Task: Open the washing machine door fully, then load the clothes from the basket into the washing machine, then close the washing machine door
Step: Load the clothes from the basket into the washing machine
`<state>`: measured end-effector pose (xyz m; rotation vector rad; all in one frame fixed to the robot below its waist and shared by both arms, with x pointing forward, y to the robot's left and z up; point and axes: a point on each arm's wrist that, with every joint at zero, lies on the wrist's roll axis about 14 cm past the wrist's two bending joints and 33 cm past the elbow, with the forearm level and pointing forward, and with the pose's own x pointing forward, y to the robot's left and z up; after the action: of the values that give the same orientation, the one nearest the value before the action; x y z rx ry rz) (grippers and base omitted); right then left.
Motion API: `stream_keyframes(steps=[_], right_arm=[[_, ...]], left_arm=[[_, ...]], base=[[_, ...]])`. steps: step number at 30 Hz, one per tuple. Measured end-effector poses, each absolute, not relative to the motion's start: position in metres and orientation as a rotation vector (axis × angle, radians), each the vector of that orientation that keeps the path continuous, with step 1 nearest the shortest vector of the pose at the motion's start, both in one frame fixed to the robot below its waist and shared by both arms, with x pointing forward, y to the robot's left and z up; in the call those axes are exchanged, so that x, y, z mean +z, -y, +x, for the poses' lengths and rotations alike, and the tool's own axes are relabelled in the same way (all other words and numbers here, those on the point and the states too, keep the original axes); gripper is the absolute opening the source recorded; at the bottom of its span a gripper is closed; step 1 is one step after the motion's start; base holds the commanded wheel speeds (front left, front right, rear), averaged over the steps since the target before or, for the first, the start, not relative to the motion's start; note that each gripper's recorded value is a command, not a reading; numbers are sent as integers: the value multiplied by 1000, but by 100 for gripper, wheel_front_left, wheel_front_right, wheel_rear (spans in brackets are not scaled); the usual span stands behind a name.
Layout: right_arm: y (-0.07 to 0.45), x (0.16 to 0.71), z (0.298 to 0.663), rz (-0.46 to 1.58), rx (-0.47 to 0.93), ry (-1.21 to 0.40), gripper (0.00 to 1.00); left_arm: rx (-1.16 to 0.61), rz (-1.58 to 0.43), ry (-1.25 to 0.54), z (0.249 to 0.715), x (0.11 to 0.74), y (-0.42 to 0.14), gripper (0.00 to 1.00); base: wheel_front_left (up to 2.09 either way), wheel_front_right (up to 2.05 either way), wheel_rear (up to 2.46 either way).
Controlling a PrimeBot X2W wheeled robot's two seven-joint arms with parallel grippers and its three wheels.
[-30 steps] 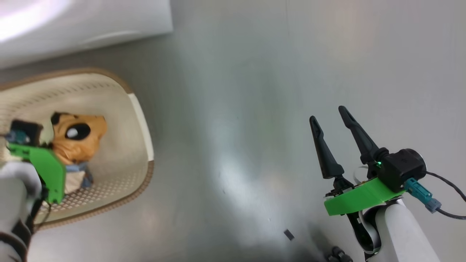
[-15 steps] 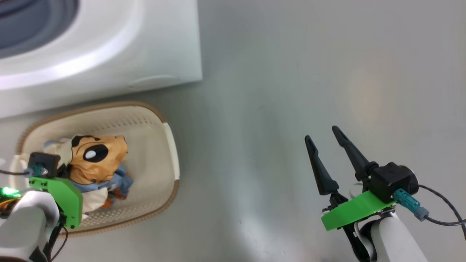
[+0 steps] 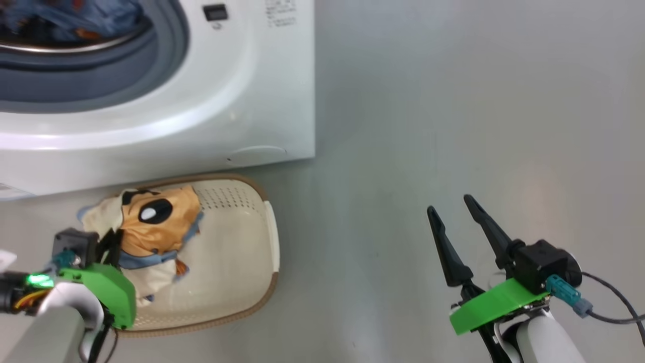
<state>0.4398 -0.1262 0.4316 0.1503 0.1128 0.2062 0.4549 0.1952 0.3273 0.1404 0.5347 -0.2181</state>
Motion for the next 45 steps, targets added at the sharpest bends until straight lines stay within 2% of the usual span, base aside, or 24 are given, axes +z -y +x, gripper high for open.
stream_keyframes(steps=[8, 22, 33, 45], right_arm=[[118, 454, 432, 152, 229, -68, 100], [114, 489, 408, 145, 251, 3, 100], [101, 510, 388, 158, 292, 48, 100], [107, 512, 373, 187, 272, 57, 100]], left_arm=[[-149, 80, -387, 435, 376, -204, 0], [-27, -2, -181, 372, 441, -210, 0], [93, -92, -65, 328, 472, -221, 0], [83, -90, 9, 314, 489, -217, 0]], base=[[0, 0, 0], [0, 0, 0], [0, 0, 0], [0, 0, 0]])
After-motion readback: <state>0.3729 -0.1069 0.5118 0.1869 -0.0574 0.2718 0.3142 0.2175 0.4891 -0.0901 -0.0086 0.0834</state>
